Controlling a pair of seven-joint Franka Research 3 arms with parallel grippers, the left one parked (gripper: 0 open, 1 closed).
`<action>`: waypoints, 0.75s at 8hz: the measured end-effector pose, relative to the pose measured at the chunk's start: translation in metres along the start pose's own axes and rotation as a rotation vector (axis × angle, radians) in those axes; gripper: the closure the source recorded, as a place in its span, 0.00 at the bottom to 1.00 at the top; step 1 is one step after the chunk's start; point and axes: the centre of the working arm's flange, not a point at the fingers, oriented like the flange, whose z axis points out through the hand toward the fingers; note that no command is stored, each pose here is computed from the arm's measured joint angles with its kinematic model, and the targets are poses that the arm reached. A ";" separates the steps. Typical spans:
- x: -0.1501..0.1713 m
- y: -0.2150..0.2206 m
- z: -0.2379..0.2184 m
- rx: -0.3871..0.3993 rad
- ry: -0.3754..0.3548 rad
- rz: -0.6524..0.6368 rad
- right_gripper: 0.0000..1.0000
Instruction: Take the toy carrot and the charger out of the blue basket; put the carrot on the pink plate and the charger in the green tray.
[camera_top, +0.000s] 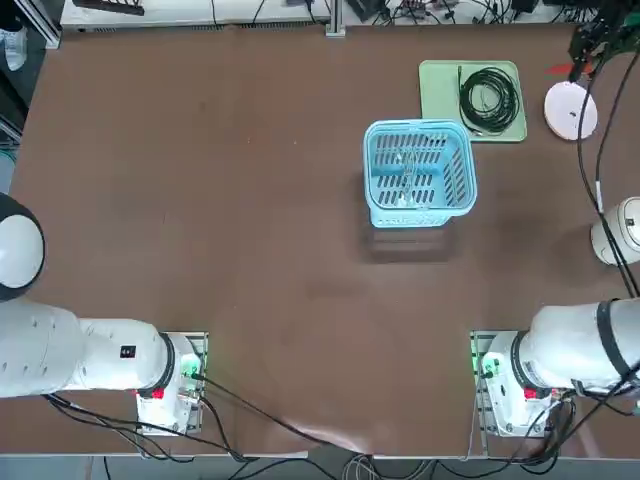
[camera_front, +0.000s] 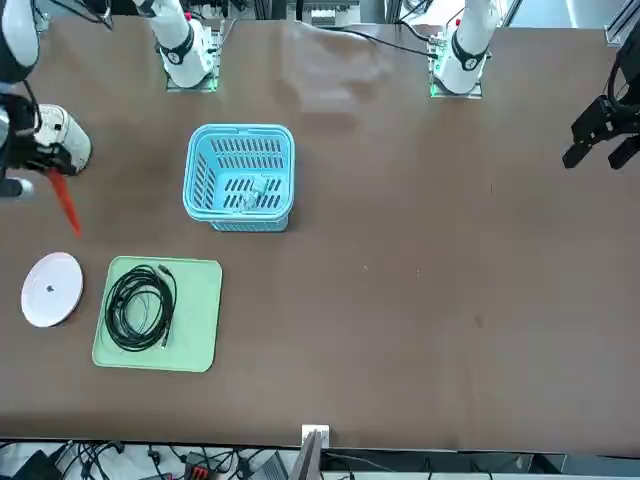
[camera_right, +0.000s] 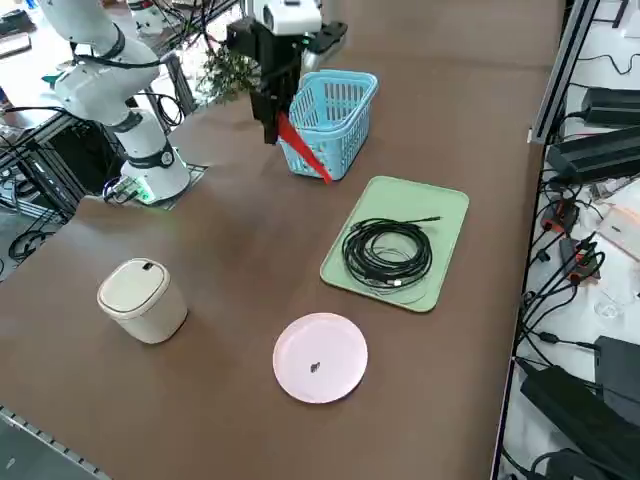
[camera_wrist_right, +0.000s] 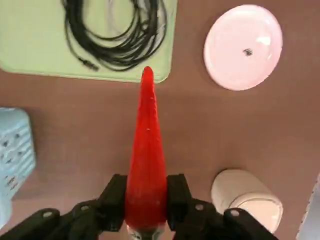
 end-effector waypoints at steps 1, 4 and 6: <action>0.009 0.027 0.017 -0.022 0.024 -0.012 0.58; 0.031 0.115 0.087 -0.054 0.110 -0.069 0.58; 0.040 0.155 0.139 -0.063 0.161 -0.103 0.58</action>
